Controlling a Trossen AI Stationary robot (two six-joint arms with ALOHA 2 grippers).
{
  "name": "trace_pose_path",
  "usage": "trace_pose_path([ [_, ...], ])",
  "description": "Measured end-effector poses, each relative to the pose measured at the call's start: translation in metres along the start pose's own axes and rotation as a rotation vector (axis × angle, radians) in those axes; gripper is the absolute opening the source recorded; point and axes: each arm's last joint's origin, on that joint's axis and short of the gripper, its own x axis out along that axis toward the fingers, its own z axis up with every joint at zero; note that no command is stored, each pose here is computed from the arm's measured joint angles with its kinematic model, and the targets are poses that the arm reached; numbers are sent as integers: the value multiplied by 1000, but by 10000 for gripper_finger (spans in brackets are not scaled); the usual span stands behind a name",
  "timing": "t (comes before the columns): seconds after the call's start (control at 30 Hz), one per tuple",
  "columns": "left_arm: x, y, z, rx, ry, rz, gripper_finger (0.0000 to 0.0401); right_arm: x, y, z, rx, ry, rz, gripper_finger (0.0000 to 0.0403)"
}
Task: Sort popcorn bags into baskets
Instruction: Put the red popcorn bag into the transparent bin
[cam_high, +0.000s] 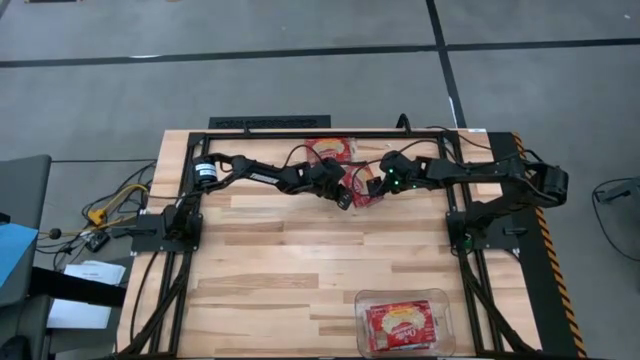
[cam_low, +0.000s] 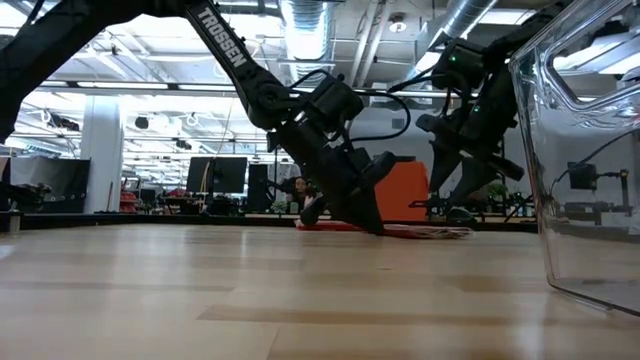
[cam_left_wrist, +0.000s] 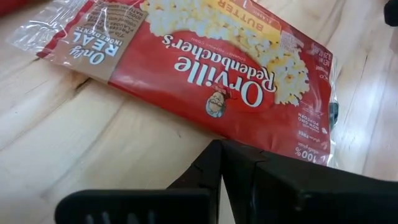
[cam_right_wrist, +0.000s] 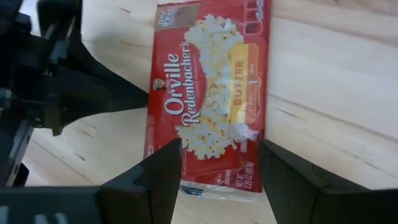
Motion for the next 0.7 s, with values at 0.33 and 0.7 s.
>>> trace_pose_path([
  [0.33, -22, -18, 18, 17, -50, -87, 0, 5, -8, 10, -5, -11, -4, 230],
  [0.7, -9, -3, 17, 73, -122, 8, 0, 5, -8, 12, -2, -23, 10, 230],
])
